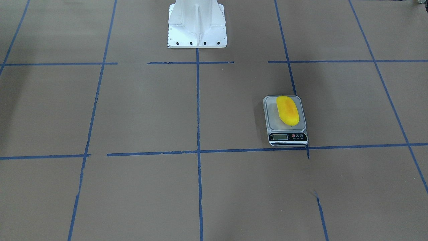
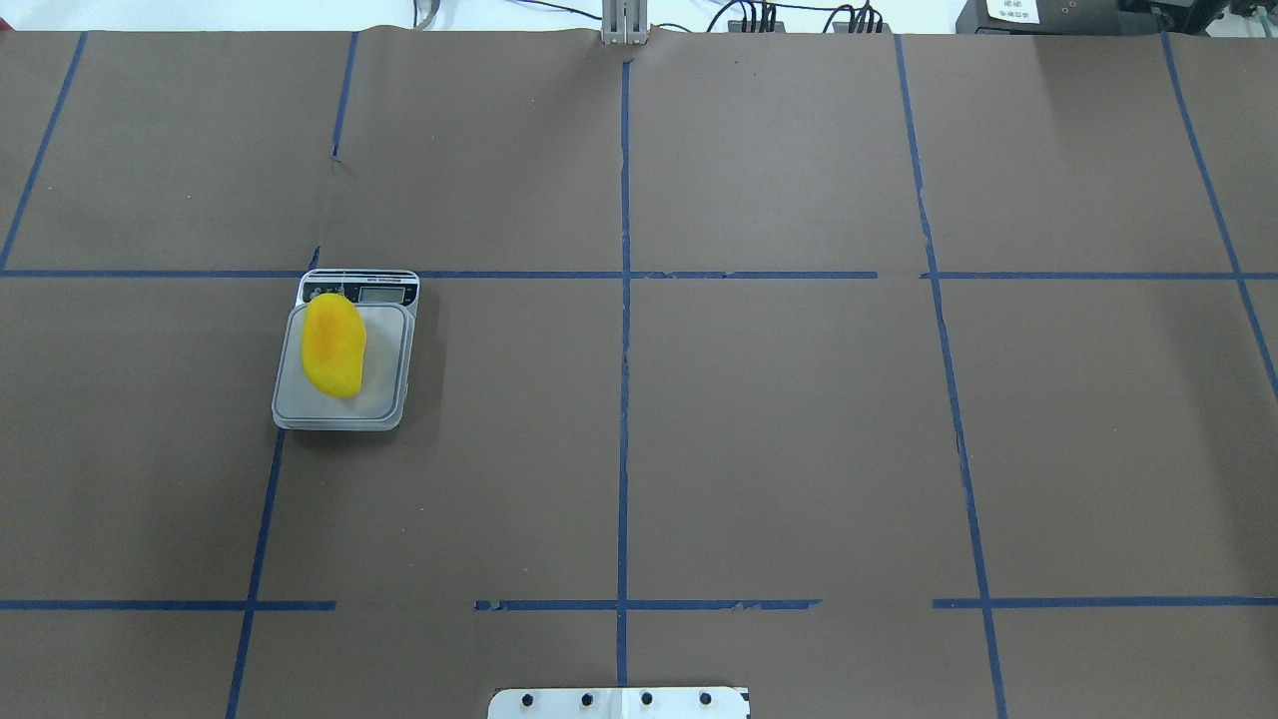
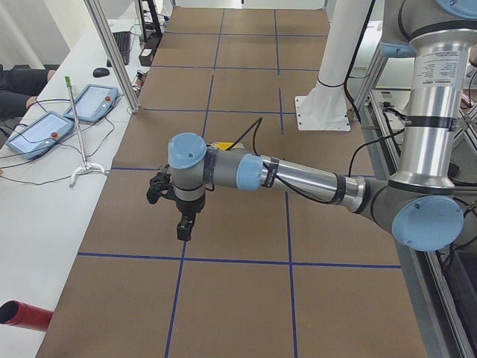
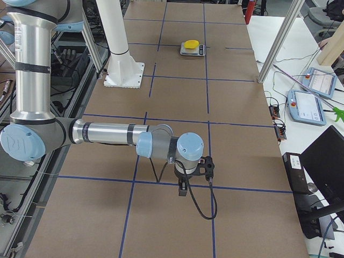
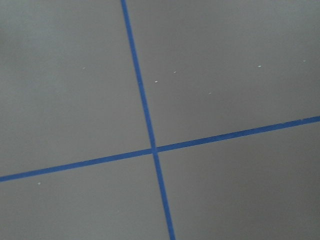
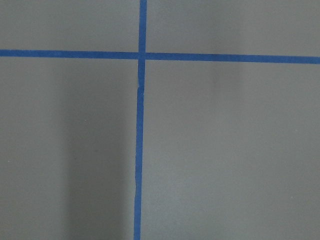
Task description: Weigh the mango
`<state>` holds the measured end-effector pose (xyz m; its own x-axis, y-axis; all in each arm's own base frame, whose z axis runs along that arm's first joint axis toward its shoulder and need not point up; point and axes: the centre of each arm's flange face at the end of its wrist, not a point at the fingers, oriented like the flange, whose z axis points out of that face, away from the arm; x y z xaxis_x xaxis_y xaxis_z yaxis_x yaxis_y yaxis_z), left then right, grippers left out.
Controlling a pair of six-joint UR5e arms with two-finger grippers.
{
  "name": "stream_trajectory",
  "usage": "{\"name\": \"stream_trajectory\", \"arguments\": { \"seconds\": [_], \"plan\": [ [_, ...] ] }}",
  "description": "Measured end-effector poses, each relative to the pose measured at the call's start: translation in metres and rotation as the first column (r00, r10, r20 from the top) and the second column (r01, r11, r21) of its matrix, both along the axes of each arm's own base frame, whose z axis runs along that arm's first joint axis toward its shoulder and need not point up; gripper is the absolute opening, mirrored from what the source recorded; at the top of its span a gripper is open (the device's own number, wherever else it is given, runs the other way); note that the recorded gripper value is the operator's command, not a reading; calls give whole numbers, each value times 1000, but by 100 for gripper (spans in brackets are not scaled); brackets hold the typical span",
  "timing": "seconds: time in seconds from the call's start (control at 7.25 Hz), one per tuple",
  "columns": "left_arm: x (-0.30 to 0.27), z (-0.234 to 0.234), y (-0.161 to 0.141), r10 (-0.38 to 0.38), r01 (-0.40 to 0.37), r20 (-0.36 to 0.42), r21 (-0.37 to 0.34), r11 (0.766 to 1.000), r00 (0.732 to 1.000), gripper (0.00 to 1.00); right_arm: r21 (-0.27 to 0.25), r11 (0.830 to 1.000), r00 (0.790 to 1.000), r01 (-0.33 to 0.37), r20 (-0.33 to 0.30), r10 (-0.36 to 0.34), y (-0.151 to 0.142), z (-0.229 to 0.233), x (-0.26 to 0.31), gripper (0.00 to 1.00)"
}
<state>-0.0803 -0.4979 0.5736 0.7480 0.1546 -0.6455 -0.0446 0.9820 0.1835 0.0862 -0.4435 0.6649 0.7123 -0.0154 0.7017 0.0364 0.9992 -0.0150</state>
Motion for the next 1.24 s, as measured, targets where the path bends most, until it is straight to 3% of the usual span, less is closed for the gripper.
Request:
{"name": "stream_trajectory", "arguments": {
  "seconds": [0.41,0.83,1.24],
  "plan": [
    [-2,21,13,-5,5,-21,-27,1000,1000,100,0,1000,1000,0,0,0,0,0,0,100],
    [-1,40,21,-14,3,-146,-76,997,989,100,0,1000,1000,0,0,0,0,0,0,100],
    [-1,47,23,-18,3,-162,-94,996,987,100,0,1000,1000,0,0,0,0,0,0,100]
  ]
}}
